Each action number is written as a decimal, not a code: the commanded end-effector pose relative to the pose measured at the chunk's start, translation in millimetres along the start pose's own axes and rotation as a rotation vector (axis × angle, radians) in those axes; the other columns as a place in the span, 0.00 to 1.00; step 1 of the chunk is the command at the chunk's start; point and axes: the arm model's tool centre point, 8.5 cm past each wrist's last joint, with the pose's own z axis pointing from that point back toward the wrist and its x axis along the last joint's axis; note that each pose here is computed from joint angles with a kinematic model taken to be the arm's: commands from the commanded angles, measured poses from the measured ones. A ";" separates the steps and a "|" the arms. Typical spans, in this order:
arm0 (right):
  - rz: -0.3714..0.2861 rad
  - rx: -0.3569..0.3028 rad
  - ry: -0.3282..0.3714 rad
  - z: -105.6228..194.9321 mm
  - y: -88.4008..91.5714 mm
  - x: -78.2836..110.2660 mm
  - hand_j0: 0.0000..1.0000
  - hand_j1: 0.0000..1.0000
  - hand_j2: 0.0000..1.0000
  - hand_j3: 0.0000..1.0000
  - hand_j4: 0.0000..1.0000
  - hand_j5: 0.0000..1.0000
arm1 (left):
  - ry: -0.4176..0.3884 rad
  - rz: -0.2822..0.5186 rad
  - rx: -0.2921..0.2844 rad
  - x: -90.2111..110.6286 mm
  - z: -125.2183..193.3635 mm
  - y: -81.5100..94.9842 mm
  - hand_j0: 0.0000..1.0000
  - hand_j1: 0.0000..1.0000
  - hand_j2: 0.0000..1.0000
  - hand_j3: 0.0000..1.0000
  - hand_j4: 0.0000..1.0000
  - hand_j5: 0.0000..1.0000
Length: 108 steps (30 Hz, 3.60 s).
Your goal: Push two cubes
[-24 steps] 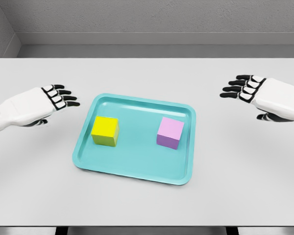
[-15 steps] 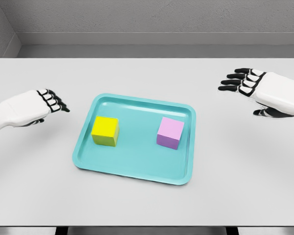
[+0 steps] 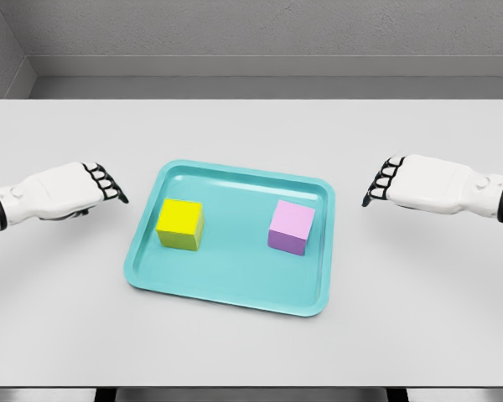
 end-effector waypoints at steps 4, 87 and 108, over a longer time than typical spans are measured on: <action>-0.023 -0.017 -0.060 -23.8 4.3 18.8 0.64 0.64 0.64 0.64 0.64 0.64 | -0.025 -0.032 0.013 6.5 5.3 12.0 0.75 0.75 0.75 0.75 0.75 0.75; -0.025 -0.078 -0.155 -115.3 -7.7 49.2 0.62 0.62 0.62 0.62 0.62 0.62 | -0.205 -0.034 0.089 78.7 -40.4 41.2 0.77 0.77 0.77 0.77 0.77 0.77; -0.044 -0.056 -0.132 -132.4 -4.2 37.9 0.62 0.62 0.62 0.62 0.62 0.62 | -0.187 -0.032 0.069 72.6 -37.2 37.0 0.74 0.74 0.74 0.74 0.74 0.74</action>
